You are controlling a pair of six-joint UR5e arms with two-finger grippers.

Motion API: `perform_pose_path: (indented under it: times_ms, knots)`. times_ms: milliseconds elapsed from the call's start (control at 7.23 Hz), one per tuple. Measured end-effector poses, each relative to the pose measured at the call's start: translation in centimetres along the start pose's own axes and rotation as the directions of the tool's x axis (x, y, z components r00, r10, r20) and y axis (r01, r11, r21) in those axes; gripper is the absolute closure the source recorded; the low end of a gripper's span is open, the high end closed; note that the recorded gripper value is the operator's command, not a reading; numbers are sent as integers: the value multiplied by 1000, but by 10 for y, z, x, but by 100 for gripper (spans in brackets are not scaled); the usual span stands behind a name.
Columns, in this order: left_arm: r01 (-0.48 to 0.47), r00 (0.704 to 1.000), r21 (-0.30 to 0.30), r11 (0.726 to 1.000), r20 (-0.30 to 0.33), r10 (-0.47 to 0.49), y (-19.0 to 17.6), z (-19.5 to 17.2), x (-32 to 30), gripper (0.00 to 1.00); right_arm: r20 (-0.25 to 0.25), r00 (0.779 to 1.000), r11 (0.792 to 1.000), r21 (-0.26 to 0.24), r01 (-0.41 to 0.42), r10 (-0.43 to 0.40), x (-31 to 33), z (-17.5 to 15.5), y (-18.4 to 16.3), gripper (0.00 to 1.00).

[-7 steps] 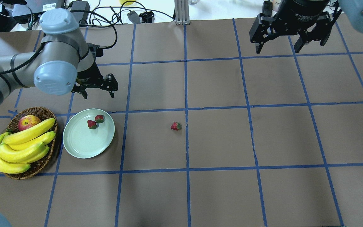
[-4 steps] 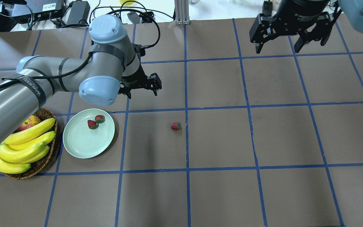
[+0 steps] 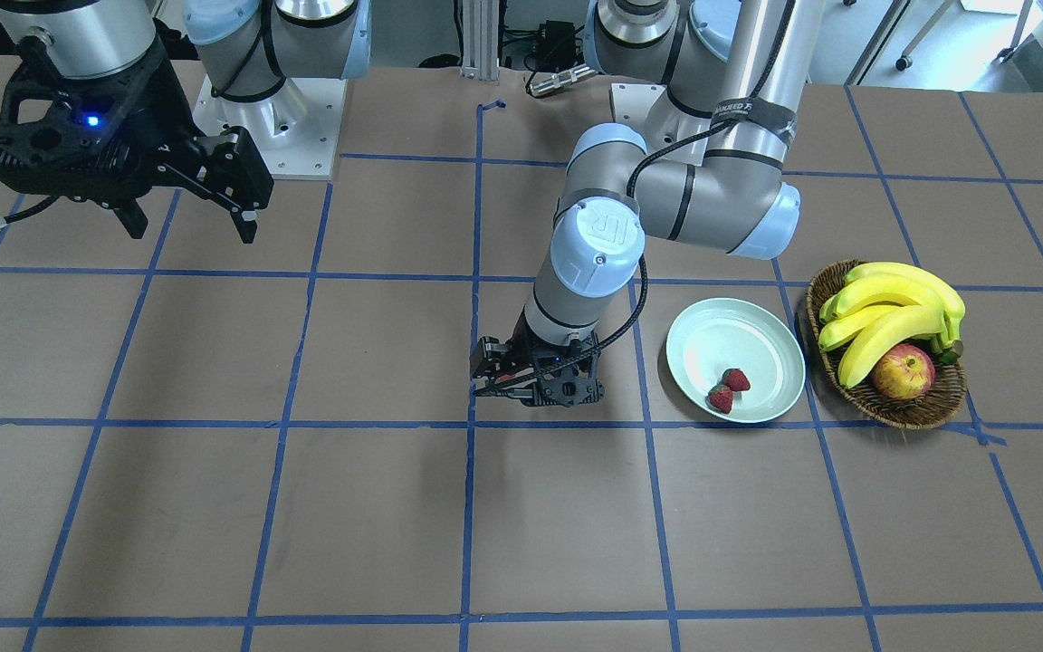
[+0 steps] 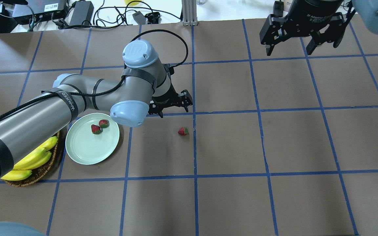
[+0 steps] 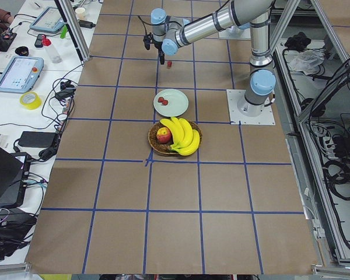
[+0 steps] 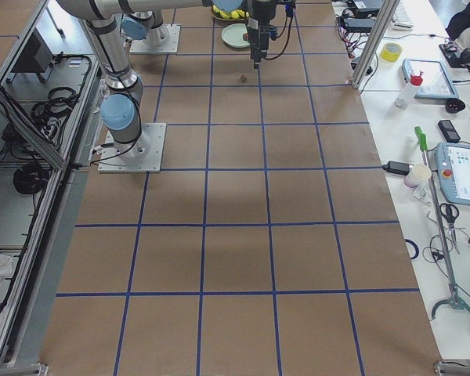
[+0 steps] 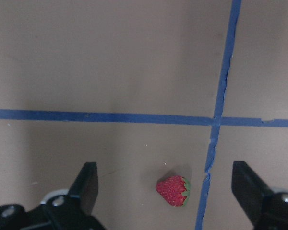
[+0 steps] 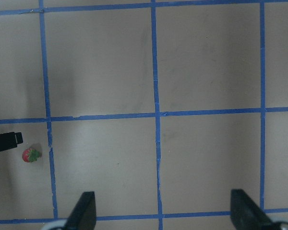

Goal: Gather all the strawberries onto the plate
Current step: 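Reach the left gripper to the last strawberry and grasp it, then carry the strawberry onto the plate and release it with the left gripper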

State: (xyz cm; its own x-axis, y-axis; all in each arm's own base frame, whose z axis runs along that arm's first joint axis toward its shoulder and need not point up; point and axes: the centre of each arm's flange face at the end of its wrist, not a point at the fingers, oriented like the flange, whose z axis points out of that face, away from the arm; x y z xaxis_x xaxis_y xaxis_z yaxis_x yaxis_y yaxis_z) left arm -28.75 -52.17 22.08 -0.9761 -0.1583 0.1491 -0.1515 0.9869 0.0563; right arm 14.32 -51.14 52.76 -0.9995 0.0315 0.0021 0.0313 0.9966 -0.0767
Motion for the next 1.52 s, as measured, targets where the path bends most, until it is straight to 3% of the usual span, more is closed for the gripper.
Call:
perform_pose_path:
  times_ms: [277, 415, 553, 692, 830, 968, 1522]
  knots:
    - [56, 998, -47, 997, 8, -56, 7, 25, 1, 11, 0, 1000, 1000, 1, -1, 1, 0, 0, 0, 0]
    - [76, 997, -67, 995, 11, -76, 8, 35, 0, 12, 0, 1000, 1000, 1, -1, 1, 0, 0, 0, 0]
    - [84, 996, -82, 993, 12, -83, 9, 41, 0, 32, 0, 1000, 1000, 1, -1, 1, 0, 0, 0, 0]
    - [86, 996, -95, 992, 3, -86, 9, 45, 1, 41, 0, 1000, 1000, 0, -1, 1, 0, 0, 0, 0]
    - [87, 996, -108, 990, -10, -88, 11, 47, 2, 61, 0, 1000, 1000, 0, 0, 0, 0, 0, 0, 0]
    - [86, 996, -116, 990, -15, -88, 12, 48, 4, 98, 0, 1000, 1000, 0, 0, 0, 0, 0, 0, 0]
    - [81, 996, -116, 990, -17, -83, 14, 46, 7, 100, 0, 1000, 1000, 1, -1, 1, 0, 0, 0, 0]
